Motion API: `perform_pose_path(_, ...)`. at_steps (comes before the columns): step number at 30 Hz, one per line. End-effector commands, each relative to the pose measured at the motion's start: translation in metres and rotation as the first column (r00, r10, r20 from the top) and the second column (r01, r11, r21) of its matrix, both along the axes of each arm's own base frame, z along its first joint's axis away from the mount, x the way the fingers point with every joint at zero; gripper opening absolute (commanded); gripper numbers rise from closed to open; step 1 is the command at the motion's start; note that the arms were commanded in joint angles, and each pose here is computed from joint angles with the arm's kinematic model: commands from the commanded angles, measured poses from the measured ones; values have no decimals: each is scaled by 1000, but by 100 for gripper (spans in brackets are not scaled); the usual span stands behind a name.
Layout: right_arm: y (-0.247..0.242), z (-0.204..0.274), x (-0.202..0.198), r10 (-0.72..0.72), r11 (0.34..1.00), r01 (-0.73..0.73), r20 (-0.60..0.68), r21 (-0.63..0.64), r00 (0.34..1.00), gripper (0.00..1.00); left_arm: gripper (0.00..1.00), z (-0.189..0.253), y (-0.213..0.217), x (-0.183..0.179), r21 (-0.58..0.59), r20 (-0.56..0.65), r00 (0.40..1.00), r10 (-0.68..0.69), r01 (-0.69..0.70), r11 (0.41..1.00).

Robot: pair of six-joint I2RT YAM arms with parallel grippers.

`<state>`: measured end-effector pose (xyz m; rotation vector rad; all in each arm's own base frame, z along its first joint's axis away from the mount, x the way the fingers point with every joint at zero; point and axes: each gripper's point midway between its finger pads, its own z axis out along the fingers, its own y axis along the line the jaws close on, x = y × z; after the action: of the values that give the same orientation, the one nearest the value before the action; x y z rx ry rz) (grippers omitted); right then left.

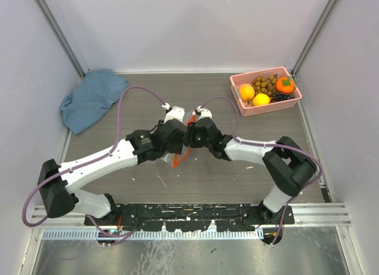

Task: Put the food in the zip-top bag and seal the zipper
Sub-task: Open the zipper of the food storage bag at the center of the board.

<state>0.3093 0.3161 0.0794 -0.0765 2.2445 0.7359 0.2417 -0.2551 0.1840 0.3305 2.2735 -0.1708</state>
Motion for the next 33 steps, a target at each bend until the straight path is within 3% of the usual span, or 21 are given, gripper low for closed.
perform_pose_path(1, 8, 28, 9, -7, 998, 3, 65, 63, 998, 41, 50, 1, 2, 4, 12, 18, 1000, 25, -25, 1000)
perform_pose_path(9, 1, 18, 8, -18, 999, 17, 64, 27, 998, 34, 10, 19, 13, 12, 56, 77, 996, 48, -52, 997)
perform_pose_path(12, -2, 15, 9, -22, 1000, 21, 68, 14, 997, 29, 0, 26, 17, 14, 75, 90, 994, 56, -63, 995)
perform_pose_path(16, -5, 14, 11, -29, 1000, 30, 79, -6, 996, 16, 0, 35, 20, 14, 104, 91, 995, 51, -60, 993)
perform_pose_path(23, 0, 23, 12, 14, 1000, -12, 111, -14, 994, 7, 0, 44, 30, 12, 203, 68, 998, 17, -30, 979)
perform_pose_path(26, 5, 29, 12, 44, 999, -44, 122, -7, 992, 10, 0, 46, 35, 16, 247, 59, 998, 6, -21, 969)
perform_pose_path(33, 14, 61, 10, 100, 994, -107, 178, 29, 979, 30, 0, 38, 37, 28, 230, 28, 1000, -8, 1, 973)
